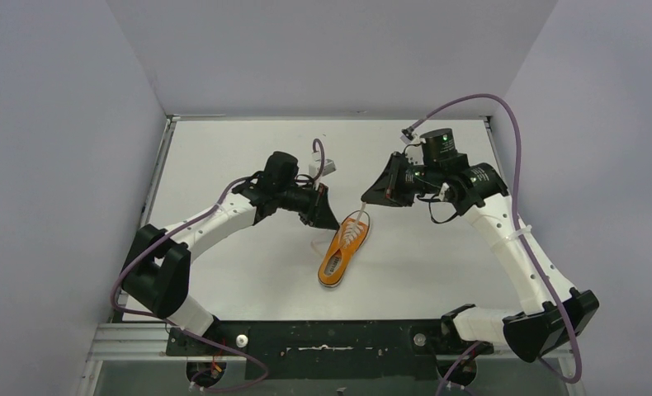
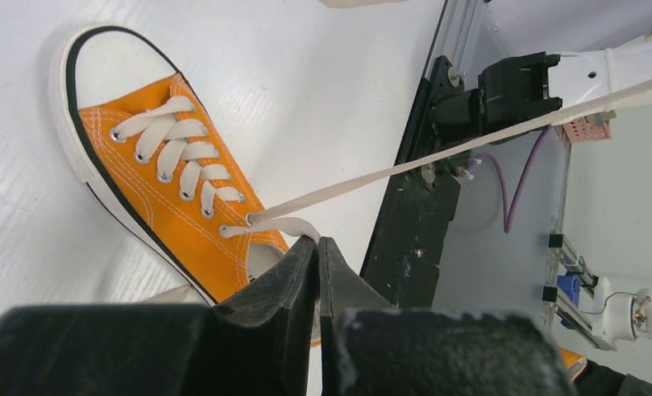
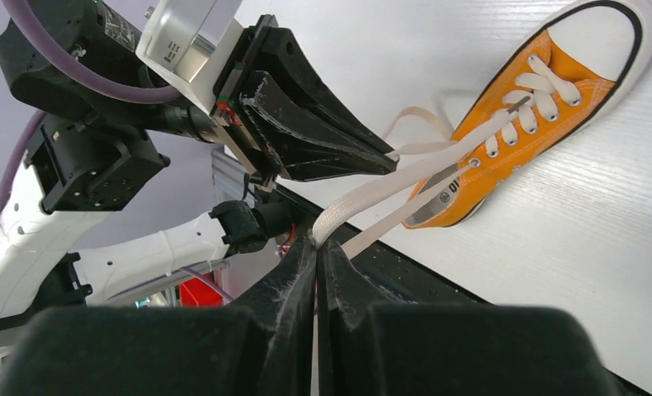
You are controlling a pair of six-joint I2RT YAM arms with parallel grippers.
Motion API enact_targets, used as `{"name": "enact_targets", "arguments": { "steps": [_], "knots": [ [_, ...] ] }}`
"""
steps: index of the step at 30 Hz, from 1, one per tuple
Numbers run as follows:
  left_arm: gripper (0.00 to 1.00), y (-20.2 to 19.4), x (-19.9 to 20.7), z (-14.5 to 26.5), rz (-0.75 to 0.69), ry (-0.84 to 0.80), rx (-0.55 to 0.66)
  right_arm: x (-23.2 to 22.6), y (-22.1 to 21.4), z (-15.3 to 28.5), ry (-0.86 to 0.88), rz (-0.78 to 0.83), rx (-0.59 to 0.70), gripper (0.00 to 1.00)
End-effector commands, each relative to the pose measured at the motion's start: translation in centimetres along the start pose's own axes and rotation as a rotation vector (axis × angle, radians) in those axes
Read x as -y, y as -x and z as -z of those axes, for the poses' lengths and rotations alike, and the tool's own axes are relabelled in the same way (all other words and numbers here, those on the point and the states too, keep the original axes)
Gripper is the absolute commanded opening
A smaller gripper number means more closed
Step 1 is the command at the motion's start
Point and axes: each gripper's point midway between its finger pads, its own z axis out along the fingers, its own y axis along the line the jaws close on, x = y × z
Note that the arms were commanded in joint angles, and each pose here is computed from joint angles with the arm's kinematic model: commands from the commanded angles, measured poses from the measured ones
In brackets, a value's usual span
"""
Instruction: Tie the shoes
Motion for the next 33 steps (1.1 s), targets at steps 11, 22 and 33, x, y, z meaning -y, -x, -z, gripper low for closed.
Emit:
{"name": "enact_targets", "arguments": {
  "steps": [11, 22, 33],
  "knots": [
    [0.08, 4.2, 3.4, -1.5, -0.187, -0.150, 0.121, -4.8, 2.7, 0.4, 0.129, 0.048, 0.068, 0.00],
    [0.13, 3.4, 2.7, -2.4, -0.195, -0.148, 0.144, -4.6, 3.0, -0.6, 0.125, 0.032, 0.060, 0.00],
    [0.17, 3.7, 2.3, -3.3, -0.179, -0.156, 0.179, -5.0, 2.9, -1.2, 0.124, 0.029, 0.048, 0.00]
  ]
}}
